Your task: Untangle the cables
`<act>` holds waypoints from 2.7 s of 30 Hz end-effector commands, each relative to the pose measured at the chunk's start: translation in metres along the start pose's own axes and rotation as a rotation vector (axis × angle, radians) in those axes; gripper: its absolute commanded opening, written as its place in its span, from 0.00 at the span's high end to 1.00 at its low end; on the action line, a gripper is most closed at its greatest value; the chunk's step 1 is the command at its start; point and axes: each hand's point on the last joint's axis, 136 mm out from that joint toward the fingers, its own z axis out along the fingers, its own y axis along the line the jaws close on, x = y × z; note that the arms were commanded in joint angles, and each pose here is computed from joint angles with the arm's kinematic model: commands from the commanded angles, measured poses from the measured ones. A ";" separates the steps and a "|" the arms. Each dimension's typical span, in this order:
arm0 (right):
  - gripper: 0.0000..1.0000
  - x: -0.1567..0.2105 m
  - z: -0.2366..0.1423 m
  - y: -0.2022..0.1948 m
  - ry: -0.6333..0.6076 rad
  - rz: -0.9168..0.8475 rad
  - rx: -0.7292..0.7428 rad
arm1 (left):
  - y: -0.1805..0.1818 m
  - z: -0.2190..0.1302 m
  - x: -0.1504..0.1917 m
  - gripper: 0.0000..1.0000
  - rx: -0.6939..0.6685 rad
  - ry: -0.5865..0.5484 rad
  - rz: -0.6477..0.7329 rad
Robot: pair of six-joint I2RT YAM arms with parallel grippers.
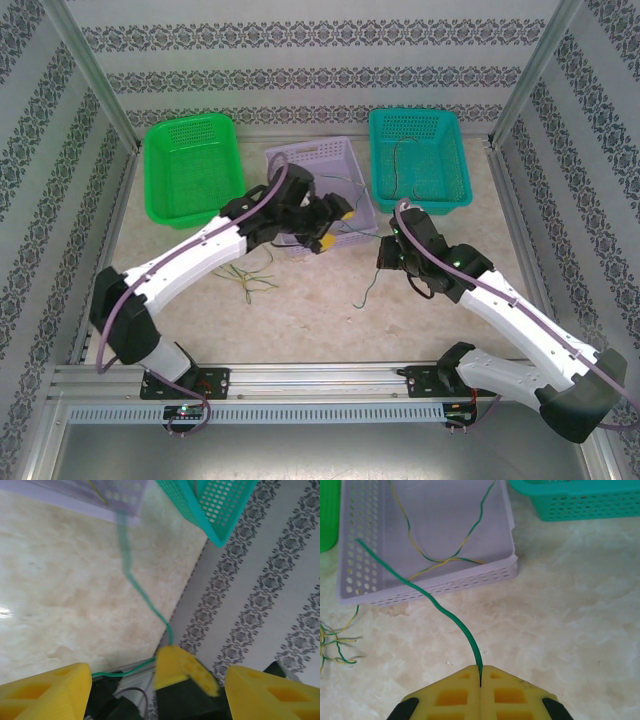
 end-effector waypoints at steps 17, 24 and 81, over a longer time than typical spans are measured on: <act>1.00 -0.037 -0.011 0.068 -0.124 -0.221 -0.235 | 0.010 0.027 -0.024 0.37 -0.168 -0.127 -0.105; 1.00 -0.025 -0.007 0.086 -0.078 -0.280 -0.323 | 0.005 0.022 -0.058 0.84 -0.111 -0.213 -0.116; 0.47 0.004 0.024 0.204 0.283 -0.341 -0.749 | -0.046 -0.191 -0.239 1.00 -0.341 -0.730 0.738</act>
